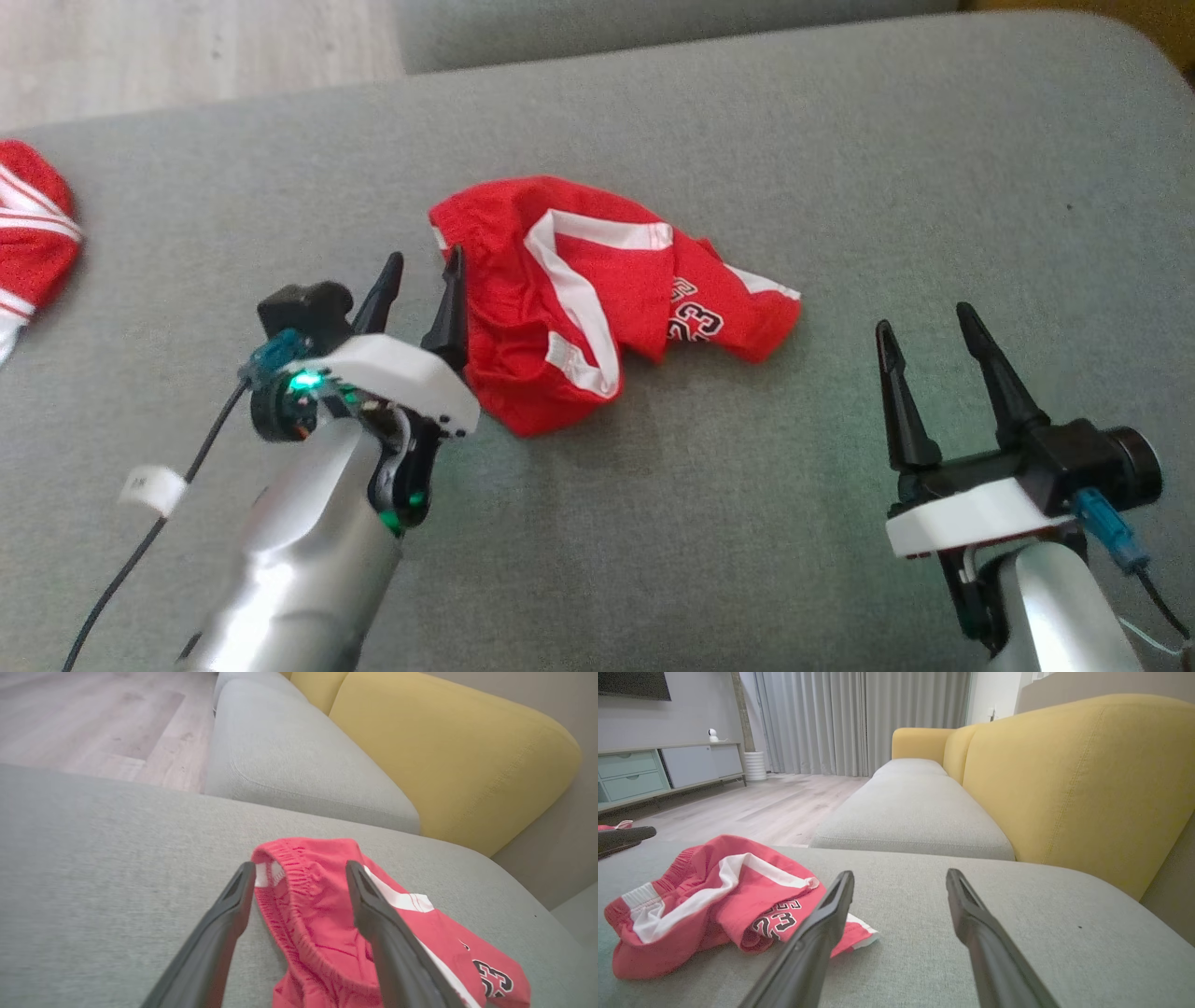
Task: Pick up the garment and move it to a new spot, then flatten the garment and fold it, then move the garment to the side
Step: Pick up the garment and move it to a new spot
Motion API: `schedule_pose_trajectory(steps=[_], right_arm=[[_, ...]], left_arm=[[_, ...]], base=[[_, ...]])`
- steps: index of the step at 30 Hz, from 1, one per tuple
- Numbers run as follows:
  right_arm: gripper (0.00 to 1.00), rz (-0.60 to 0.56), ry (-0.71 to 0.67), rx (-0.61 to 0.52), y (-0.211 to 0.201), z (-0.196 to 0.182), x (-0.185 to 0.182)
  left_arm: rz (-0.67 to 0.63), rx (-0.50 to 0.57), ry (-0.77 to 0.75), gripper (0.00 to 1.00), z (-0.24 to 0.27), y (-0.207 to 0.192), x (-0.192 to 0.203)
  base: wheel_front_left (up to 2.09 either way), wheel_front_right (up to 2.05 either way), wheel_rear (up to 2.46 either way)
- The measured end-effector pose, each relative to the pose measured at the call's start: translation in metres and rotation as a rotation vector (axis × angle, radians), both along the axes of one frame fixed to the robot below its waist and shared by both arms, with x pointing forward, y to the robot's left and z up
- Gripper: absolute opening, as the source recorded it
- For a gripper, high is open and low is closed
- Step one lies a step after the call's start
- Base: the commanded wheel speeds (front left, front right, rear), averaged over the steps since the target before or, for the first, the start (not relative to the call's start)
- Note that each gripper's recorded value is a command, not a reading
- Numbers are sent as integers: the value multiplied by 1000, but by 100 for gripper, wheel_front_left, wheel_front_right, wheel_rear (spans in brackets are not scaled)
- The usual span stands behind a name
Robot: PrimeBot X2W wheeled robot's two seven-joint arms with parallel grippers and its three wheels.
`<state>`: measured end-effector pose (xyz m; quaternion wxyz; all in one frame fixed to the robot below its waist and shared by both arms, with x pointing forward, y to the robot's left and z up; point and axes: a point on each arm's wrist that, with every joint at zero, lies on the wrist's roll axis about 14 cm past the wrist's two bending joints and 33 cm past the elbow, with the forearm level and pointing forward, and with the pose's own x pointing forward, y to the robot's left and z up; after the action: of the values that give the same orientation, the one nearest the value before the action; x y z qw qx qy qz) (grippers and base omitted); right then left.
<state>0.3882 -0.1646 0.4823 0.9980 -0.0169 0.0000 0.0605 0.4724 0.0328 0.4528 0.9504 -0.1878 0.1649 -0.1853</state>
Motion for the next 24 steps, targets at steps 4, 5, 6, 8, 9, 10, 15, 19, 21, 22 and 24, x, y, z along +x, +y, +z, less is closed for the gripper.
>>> schedule_pose_trajectory(steps=[4,5,6,8,9,10,15,19,21,22,24], right_arm=[[100,15,-36,0,5,12,-2],[100,20,-44,-3,7,15,-3],[100,24,-48,-2,8,17,-5],[100,29,-46,-1,10,16,-11],[100,31,-43,0,11,16,-15],[100,32,-41,1,11,15,-18],[100,35,-39,3,13,15,-32],[100,20,-18,13,8,8,-44],[100,19,-12,13,8,6,-46],[100,16,-2,20,7,3,-50],[100,14,6,24,7,1,-52]], left_arm=[[47,12,-69,100,13,21,-12],[61,17,-70,100,11,27,-19],[73,26,-73,100,9,32,-26],[100,42,-70,100,2,44,-42],[114,52,-72,100,0,50,-50],[127,61,-74,100,-2,55,-57],[181,86,-76,100,-9,74,-93],[219,103,-63,100,-17,86,-121],[230,105,-54,100,-20,89,-126],[250,106,-39,100,-24,92,-136],[263,100,-36,100,-24,93,-143]], base=[[0,0,0],[0,0,0],[0,0,0],[0,0,0],[0,0,0],[0,0,0],[0,0,0],[0,0,0],[0,0,0],[0,0,0],[0,0,0]])
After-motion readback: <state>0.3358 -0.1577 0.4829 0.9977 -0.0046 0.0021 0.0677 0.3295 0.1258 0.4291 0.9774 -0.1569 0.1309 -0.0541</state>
